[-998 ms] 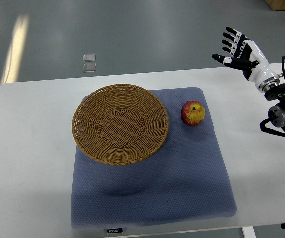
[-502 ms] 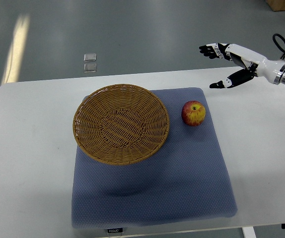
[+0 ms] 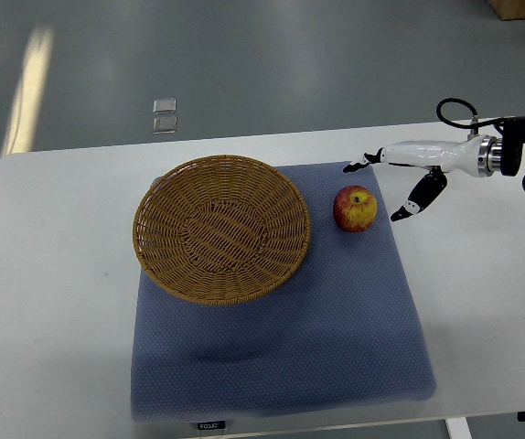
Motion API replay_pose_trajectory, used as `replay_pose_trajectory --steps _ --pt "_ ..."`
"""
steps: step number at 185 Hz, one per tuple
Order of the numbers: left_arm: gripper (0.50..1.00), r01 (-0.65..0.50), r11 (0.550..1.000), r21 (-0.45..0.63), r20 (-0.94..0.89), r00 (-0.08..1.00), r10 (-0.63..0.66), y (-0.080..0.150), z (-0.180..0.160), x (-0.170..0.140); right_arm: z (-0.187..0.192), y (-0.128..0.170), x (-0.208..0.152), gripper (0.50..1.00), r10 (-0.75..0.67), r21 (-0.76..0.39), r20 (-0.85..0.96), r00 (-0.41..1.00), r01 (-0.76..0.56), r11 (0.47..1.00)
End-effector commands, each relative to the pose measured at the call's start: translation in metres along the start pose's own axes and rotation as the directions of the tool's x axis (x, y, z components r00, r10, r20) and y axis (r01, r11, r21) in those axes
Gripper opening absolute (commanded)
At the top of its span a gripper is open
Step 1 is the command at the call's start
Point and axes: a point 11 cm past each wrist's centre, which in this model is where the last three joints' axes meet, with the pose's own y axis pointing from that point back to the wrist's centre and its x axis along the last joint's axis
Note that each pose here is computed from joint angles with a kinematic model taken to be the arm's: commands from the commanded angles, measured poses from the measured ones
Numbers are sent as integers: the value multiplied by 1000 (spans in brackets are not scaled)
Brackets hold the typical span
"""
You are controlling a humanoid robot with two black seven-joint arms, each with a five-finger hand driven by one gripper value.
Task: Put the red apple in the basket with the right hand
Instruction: 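Lower the right hand onto the apple and close fingers around it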
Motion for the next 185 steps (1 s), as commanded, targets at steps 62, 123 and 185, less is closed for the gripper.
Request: replay_pose_trajectory --steps 62,123,185 --pt "1000 -1 1000 1 0 1000 1 0 0 0 -7 -36 -27 921 -68 -9 -191 979 68 998" --pt "1000 -1 1000 1 0 1000 1 0 0 0 -1 -44 -31 921 -80 -38 -263 961 72 997" --pt "1000 -1 1000 1 0 1000 1 0 0 0 4 -43 -28 913 -81 -60 -277 957 67 996"
